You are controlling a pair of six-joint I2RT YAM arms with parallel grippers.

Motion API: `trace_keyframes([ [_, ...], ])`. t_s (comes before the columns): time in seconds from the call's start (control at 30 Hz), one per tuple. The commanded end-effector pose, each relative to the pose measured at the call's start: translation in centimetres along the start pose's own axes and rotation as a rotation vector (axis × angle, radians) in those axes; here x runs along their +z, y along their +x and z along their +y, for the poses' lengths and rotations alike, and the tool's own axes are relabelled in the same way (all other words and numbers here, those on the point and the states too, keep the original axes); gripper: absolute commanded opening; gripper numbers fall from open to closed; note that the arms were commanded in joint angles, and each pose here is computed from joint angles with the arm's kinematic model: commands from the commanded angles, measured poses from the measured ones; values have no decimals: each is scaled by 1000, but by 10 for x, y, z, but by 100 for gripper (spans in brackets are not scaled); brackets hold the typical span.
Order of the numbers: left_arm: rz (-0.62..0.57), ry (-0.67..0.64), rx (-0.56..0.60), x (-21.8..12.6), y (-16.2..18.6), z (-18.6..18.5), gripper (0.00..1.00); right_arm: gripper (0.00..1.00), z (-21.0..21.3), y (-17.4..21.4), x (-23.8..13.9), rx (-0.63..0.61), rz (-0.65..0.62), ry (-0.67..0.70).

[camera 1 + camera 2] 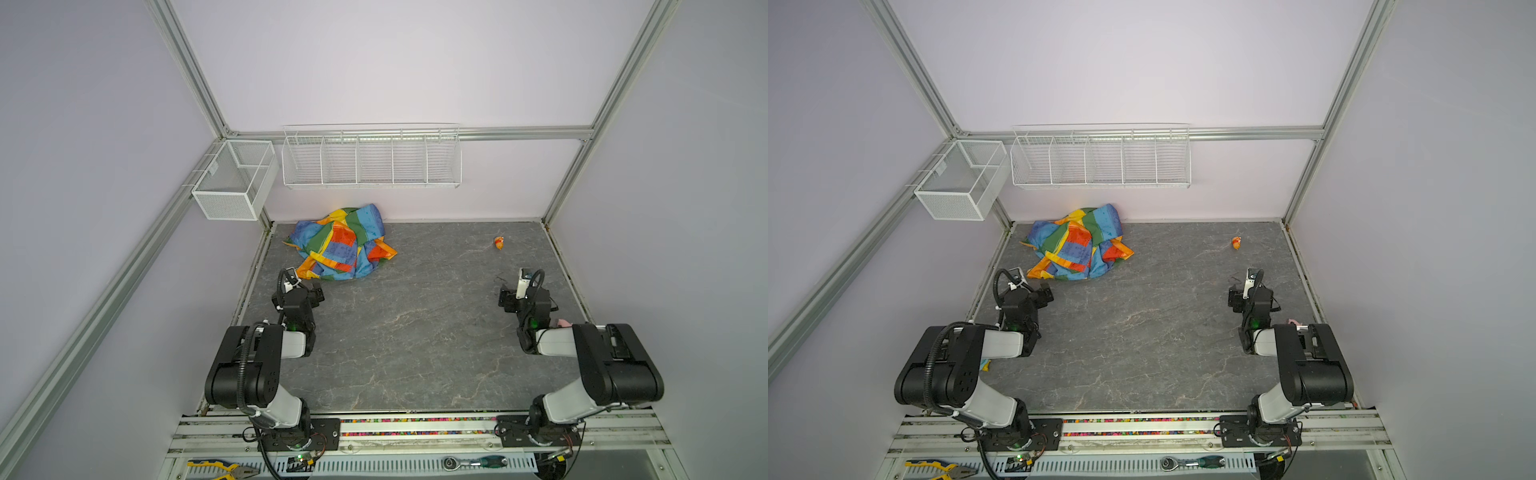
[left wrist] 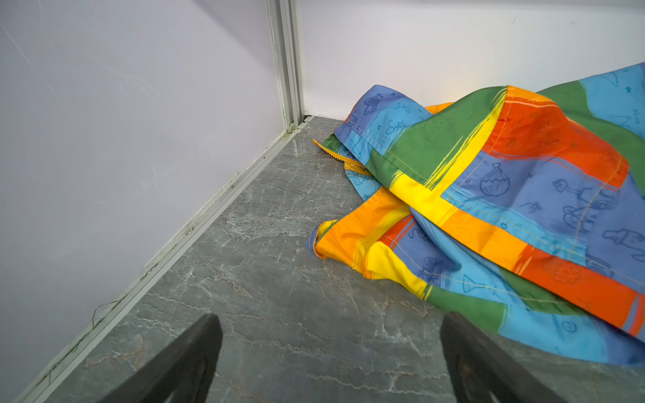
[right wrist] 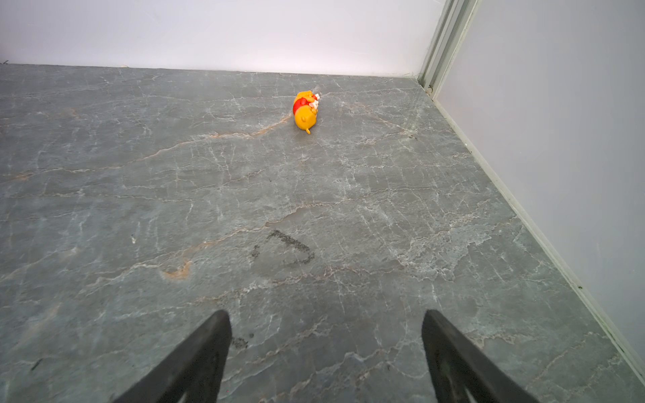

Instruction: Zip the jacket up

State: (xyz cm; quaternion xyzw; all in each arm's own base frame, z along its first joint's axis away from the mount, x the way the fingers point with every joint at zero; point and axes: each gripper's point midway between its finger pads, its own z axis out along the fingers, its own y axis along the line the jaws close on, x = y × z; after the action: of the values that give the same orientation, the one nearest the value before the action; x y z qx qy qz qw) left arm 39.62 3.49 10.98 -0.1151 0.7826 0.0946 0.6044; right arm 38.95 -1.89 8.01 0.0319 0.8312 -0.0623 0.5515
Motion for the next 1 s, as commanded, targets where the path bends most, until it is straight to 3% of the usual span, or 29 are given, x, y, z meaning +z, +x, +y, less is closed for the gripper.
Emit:
trace_keyframes([
  [0.0,-29,6,-16,-2,-9,-1,99,88,-2,-13,-2,8,-39,12],
  [0.5,-32,24,-9,-5,-18,-4,99,88,-7,-20,-4,20,-22,37],
  [0.63,34,-74,-17,-7,-41,9,99,88,-17,-32,-8,35,11,93],
  [0.73,6,-85,-37,-18,-67,11,99,88,-19,-49,-18,39,15,99],
  [0.87,-28,-81,-172,-39,-116,14,99,88,-20,-91,-45,127,-49,79],
  [0.97,-12,-35,-187,-59,-147,11,99,88,-21,-123,-75,217,-54,48],
])
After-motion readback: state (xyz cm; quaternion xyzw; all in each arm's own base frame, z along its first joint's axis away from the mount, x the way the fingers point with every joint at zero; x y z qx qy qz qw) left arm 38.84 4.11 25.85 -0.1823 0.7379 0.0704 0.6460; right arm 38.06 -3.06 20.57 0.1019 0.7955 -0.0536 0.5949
